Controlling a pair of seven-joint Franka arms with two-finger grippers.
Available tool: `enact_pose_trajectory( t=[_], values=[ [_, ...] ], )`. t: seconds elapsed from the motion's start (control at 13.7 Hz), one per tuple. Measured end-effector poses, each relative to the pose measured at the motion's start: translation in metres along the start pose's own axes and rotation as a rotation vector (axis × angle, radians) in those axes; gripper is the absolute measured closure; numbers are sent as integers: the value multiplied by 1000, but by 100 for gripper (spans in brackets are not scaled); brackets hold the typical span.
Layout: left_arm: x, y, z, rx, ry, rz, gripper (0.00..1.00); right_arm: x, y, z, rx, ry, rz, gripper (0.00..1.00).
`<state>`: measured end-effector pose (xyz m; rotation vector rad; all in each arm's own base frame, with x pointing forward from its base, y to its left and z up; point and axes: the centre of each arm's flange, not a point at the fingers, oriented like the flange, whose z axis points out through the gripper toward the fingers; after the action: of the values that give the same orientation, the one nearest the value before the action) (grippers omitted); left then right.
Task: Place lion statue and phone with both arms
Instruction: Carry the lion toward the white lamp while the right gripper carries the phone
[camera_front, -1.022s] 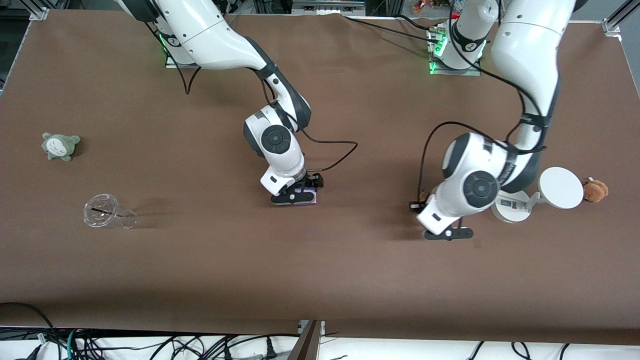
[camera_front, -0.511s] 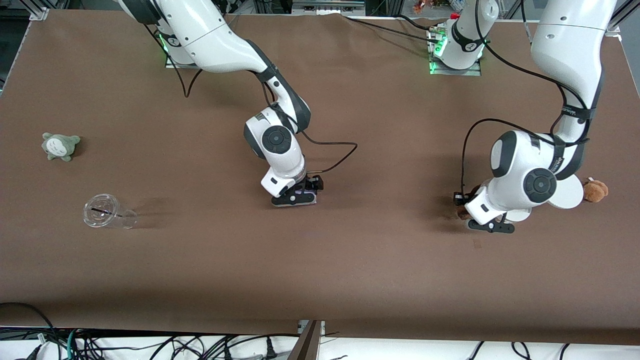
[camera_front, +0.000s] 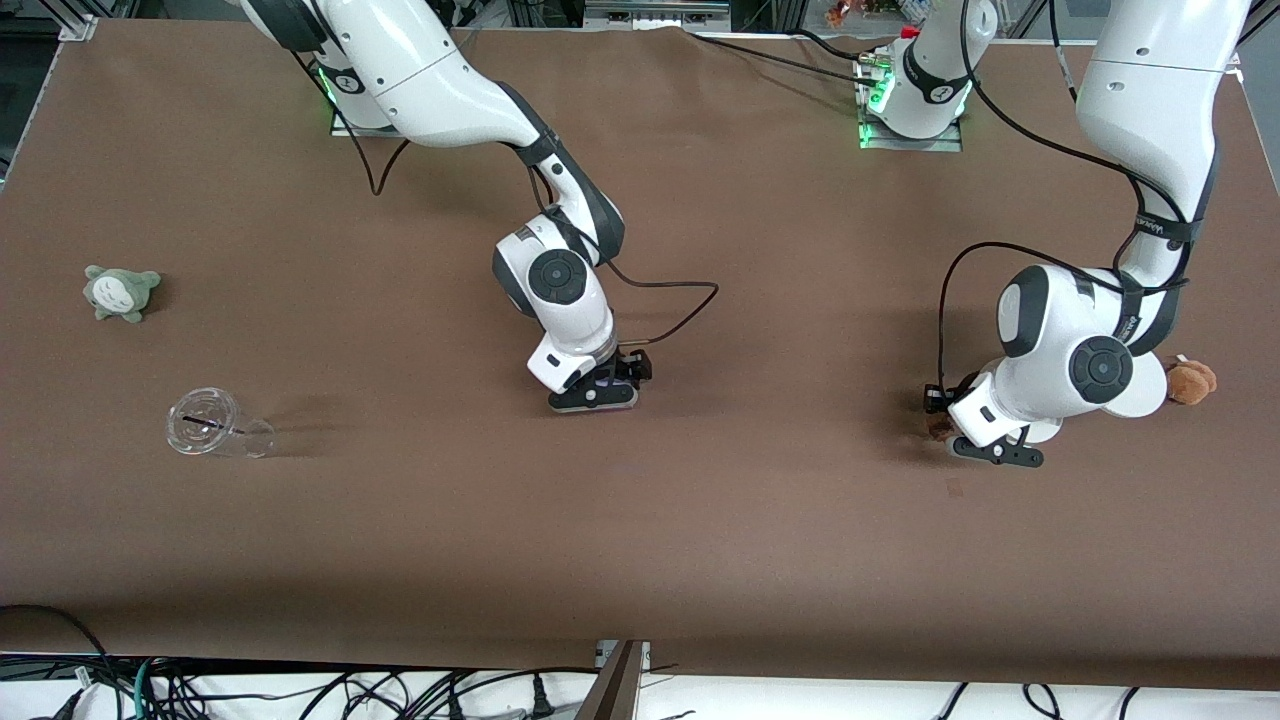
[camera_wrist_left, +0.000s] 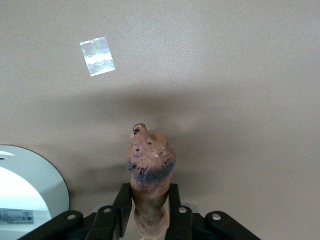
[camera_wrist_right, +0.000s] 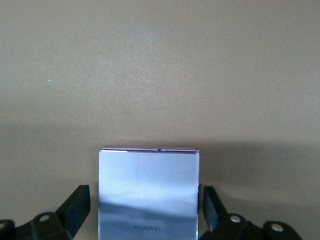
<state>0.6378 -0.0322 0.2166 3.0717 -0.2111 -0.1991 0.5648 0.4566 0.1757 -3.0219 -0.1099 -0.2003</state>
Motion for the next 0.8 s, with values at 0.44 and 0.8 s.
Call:
enact_pose_trajectory(
  t=[0.44, 0.8],
  values=[
    [1, 11, 1, -13, 1, 12, 66, 2, 2, 2, 3, 11, 2, 17],
    [1, 14, 7, -22, -6, 12, 66, 42, 55, -9, -30, 10, 20, 17]
  ],
)
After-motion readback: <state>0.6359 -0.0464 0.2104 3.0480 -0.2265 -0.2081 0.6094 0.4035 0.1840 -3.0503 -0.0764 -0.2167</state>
